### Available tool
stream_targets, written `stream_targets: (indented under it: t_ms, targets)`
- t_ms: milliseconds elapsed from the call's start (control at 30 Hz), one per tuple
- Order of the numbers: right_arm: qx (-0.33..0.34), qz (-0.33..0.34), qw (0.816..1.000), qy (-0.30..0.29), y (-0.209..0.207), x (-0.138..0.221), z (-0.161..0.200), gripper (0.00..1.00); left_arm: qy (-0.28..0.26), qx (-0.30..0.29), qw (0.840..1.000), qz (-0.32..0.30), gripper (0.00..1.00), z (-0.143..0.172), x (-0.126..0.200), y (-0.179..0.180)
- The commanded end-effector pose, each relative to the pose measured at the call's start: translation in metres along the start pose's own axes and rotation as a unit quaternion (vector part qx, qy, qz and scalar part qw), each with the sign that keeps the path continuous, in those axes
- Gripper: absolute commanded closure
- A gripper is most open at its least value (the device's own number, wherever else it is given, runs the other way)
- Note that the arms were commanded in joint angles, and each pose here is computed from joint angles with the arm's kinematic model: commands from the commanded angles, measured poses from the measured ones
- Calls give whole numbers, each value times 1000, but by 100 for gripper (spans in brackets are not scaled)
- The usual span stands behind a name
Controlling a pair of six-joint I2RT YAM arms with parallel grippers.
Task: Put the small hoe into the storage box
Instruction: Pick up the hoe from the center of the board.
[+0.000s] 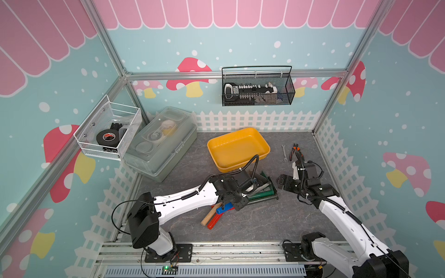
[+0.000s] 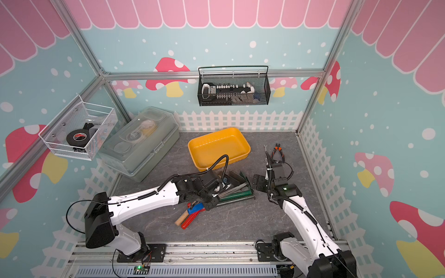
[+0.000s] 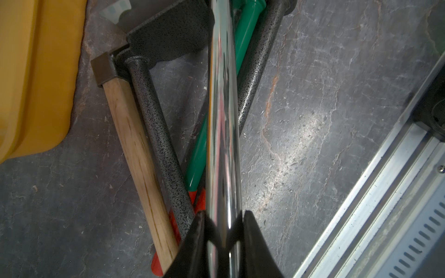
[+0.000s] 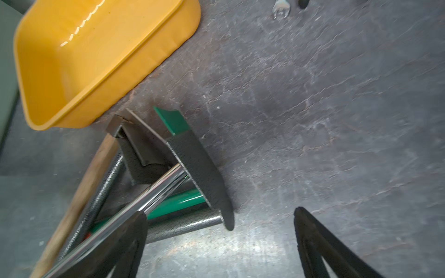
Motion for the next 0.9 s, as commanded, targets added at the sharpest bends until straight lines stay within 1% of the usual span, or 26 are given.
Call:
stream_targets:
  t_ms: [0, 100, 300, 433, 600, 867]
  targets:
    - [-74, -54, 995, 27, 7, 6, 12, 9, -40, -2, 999, -11, 100, -19, 6, 9]
    - [-116, -76, 990, 32, 7, 8, 18, 10, -36, -1, 999, -8, 100, -19, 3, 9]
    - [-204, -129, 968, 67, 12, 0, 30, 12, -37, 0, 999, -6, 100, -20, 3, 9]
    - [-247, -145, 955, 77, 14, -8, 37, 15, -33, 2, 999, -4, 100, -18, 0, 8]
    - [-289, -173, 938, 80, 18, -15, 41, 19, -30, 6, 1000, -3, 100, -16, -1, 8]
    - [-323, -193, 921, 98, 33, -29, 49, 21, -28, 8, 1000, 0, 100, -16, -3, 7]
Point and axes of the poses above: each gripper's point midway between its finger pads, its own x axis back along the fingers, its own y axis along the line the jaws close on, z = x × y, the point moved 7 cm from there along x, back along the fingers, and after that the axes turned 12 degrees about -x, right-handed, at the moved point
